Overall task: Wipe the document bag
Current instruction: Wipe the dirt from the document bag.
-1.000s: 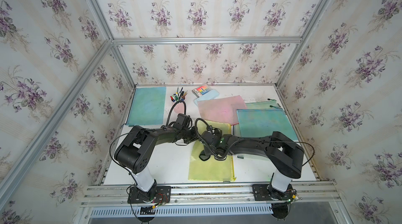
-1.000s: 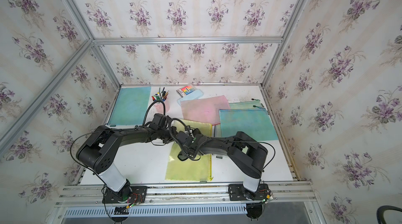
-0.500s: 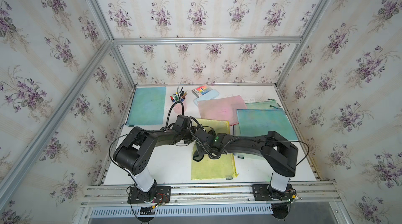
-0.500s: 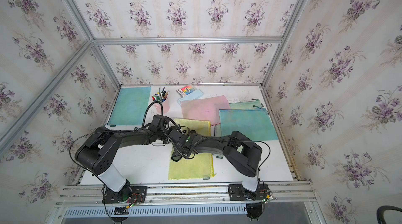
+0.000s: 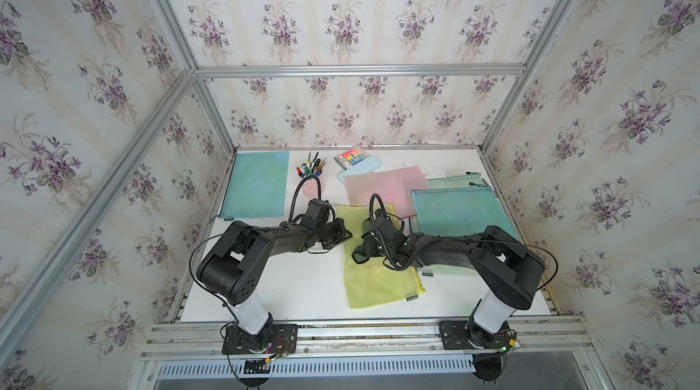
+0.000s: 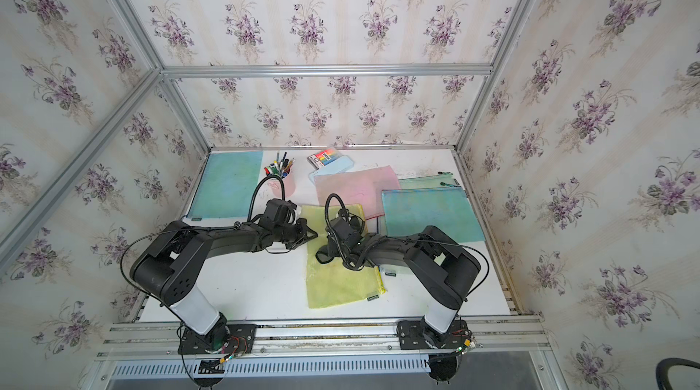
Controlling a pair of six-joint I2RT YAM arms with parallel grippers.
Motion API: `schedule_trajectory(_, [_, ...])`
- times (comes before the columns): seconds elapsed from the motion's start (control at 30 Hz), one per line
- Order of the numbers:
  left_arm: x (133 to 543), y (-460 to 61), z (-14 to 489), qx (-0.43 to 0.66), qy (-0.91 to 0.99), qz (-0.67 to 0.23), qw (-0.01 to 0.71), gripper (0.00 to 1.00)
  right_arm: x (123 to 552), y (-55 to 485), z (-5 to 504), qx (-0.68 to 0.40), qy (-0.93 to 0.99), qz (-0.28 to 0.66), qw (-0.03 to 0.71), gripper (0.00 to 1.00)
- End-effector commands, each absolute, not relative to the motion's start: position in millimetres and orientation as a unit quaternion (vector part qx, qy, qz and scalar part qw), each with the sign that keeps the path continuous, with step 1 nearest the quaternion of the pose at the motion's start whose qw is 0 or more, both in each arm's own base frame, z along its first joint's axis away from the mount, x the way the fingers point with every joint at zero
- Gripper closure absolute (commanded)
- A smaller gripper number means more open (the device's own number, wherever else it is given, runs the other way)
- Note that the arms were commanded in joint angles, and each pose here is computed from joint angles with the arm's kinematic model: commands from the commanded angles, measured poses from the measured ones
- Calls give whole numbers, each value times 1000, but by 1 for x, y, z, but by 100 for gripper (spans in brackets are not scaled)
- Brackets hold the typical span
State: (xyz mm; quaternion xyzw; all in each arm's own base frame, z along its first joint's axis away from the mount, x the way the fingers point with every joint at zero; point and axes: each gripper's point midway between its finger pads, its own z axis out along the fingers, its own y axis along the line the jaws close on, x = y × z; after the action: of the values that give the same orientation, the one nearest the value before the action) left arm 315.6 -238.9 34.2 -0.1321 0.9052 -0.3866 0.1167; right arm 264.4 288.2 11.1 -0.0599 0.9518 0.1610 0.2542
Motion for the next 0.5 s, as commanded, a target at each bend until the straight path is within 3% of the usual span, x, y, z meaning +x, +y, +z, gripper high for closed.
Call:
schedule_trajectory(0.0, [311, -235, 31, -121, 911, -378, 116, 100, 235, 238, -6, -89, 974, 16, 206, 87])
schedule_trajectory(0.13, [308, -238, 31, -109, 911, -380, 114, 100, 225, 297, 35, -177, 948, 83, 251, 86])
schedule_trajectory(0.2, [308, -239, 31, -102, 911, -383, 114, 100, 216, 317, 29, -207, 944, 98, 238, 86])
schedule_trajectory(0.33, [307, -240, 29, -86, 915, -378, 110, 100, 212, 292, -14, -186, 962, 34, 197, 88])
schedule_trajectory(0.47, [302, -236, 29, -61, 927, -355, 102, 100, 201, 252, -23, -111, 976, 38, 182, 88])
